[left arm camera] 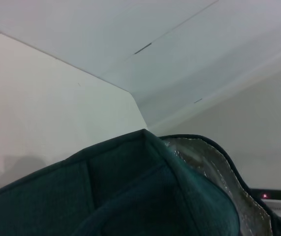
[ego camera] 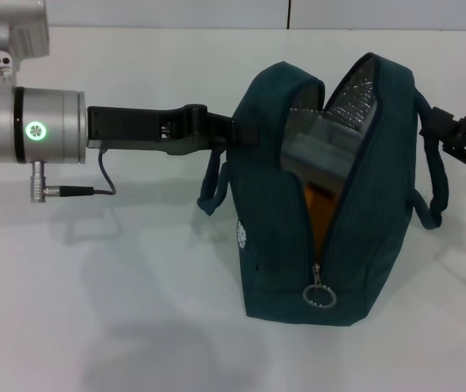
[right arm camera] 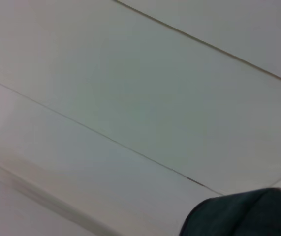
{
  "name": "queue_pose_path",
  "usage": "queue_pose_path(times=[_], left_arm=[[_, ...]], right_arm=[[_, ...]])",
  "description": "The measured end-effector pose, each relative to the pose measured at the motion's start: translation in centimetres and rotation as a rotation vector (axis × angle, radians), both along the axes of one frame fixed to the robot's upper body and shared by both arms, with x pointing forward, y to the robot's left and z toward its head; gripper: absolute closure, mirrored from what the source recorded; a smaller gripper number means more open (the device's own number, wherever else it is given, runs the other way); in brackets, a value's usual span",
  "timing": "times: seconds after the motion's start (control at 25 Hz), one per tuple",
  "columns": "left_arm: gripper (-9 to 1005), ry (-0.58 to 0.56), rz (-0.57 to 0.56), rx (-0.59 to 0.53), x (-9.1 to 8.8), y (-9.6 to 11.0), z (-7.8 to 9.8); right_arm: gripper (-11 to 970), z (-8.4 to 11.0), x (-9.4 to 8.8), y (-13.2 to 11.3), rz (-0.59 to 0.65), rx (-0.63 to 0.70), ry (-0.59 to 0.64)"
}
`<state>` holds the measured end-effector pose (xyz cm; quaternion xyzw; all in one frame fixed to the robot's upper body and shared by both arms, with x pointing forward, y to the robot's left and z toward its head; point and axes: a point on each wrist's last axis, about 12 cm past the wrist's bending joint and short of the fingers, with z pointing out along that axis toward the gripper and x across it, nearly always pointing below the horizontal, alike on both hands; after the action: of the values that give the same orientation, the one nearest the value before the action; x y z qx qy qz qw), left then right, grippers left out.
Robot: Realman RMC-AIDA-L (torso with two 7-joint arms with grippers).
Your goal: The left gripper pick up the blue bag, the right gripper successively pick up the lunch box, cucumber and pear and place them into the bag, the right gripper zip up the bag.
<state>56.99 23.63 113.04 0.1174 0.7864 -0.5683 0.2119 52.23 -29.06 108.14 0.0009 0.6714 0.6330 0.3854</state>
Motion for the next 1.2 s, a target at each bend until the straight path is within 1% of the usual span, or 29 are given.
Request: queue_pose_path(times=[0.16, 0.28, 0.36, 0.4, 0.48, 0.6, 0.76, 0.92, 1.0, 1.08, 1.2], left_arm=[[956, -0.002, 0.000, 0.001, 0.0, 0.0, 0.1], [956, -0.003, -0.001, 0.003, 0.1, 0.1, 0.1], [957, -0.005, -0.001, 0.003, 0.1, 0.1, 0.2], [957, -0.007, -0.002, 0.004, 0.1, 0.1, 0.2], [957, -0.008, -0.002, 0.004, 0.1, 0.1, 0.2], [957, -0.005, -0.002, 0.003, 0.1, 0.0, 0.1], [957, -0.003, -0.003, 0.000, 0.1, -0.1, 0.1], [957, -0.002, -0.007, -0.001, 0.1, -0.3, 0.1], [956, 0.002, -0.013, 0.001, 0.1, -0.5, 0.0], [956, 0.002, -0.017, 0.003, 0.1, -0.6, 0.0], [956, 0.002, -0.018, 0.004, 0.1, -0.7, 0.0]], right_arm=[[745, 0.1, -0.9, 0.2, 0.029, 0.037, -0.026], [534, 0.2, -1.7, 0.2, 0.051, 0.066, -0.037], [443, 0.2, -2.0, 0.1, 0.055, 0.074, -0.041], [397, 0.0, -3.0, -0.2, 0.056, 0.082, -0.073], [306, -0.1, -3.6, -0.3, 0.057, 0.080, -0.099], [246, -0.3, -5.5, -0.8, 0.060, 0.068, -0.209], [165, -0.4, -8.0, -0.8, 0.113, 0.028, -0.390], [85, -1.4, -10.0, -0.1, 0.206, -0.061, -0.502], [84, -2.3, -10.9, 0.7, 0.247, -0.108, -0.551], [83, -3.1, -11.2, 1.4, 0.263, -0.154, -0.556], [83, -4.7, -10.7, 2.5, 0.262, -0.253, -0.509]])
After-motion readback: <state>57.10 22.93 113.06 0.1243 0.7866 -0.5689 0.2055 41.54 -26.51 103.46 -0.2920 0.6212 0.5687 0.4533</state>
